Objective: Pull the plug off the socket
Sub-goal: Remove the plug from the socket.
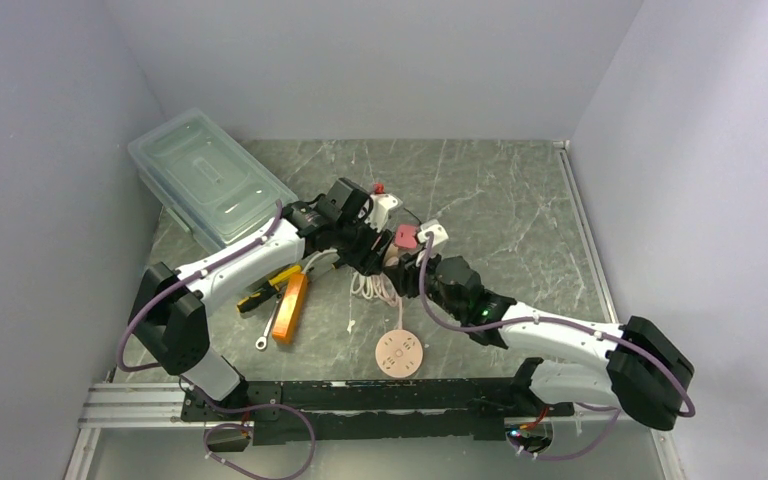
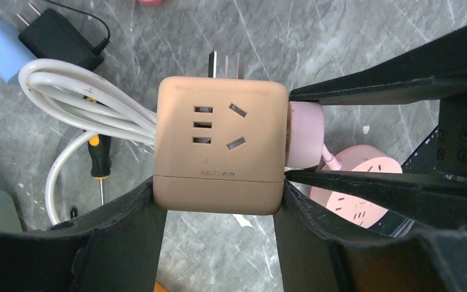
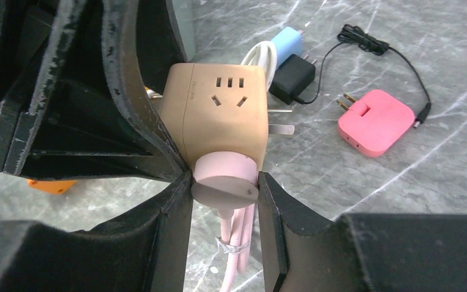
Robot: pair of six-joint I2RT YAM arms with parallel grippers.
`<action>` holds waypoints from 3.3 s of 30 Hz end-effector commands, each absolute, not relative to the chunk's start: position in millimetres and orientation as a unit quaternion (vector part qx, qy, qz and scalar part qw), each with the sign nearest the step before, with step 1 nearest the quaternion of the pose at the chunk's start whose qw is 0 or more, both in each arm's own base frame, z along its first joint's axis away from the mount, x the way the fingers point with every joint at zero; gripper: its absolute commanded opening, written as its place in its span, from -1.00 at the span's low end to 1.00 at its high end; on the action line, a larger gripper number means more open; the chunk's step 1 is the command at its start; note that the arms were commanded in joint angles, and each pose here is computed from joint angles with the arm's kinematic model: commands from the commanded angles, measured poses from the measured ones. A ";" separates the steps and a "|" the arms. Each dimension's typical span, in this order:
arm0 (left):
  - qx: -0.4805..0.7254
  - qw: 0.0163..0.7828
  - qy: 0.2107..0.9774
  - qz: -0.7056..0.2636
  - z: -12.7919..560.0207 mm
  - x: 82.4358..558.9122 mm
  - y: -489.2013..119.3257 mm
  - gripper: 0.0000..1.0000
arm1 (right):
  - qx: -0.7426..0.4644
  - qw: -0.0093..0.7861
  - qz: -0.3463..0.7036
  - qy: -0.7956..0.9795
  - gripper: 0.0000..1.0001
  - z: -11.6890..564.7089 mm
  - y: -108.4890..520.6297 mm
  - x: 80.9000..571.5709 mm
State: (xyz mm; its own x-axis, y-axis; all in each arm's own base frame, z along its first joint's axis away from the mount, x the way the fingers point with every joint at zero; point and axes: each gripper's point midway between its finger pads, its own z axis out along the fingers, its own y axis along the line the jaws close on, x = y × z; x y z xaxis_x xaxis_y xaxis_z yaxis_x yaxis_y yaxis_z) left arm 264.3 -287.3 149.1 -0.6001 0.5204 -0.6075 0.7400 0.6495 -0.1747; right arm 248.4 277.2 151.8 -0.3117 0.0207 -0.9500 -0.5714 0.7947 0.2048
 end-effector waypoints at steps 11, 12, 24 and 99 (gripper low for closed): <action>0.309 0.305 0.881 -0.188 162.7 297.2 -271.1 -1.00 | -0.180 0.558 0.313 0.747 -1.00 168.9 266.4 261.3; 0.299 0.305 0.883 -0.194 163.6 300.0 -269.0 -1.00 | -0.176 0.564 0.299 0.749 -1.00 168.6 266.3 261.2; 0.279 0.318 0.877 -0.230 173.7 306.8 -266.5 -1.00 | -0.157 0.588 0.224 0.761 -1.00 165.9 277.8 255.5; 0.359 0.281 0.873 -0.176 143.3 273.3 -297.9 -1.00 | -0.127 0.541 0.235 0.798 -1.00 160.5 258.2 287.8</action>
State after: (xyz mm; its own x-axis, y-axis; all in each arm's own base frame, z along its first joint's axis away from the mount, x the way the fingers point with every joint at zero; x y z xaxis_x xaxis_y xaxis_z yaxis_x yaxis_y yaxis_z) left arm 275.2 -296.9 142.1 -0.5769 0.5161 -0.6332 0.7352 0.6659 -0.1271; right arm 266.0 271.4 133.1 -0.4608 -0.0430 -0.8865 -0.5508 0.7971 0.2476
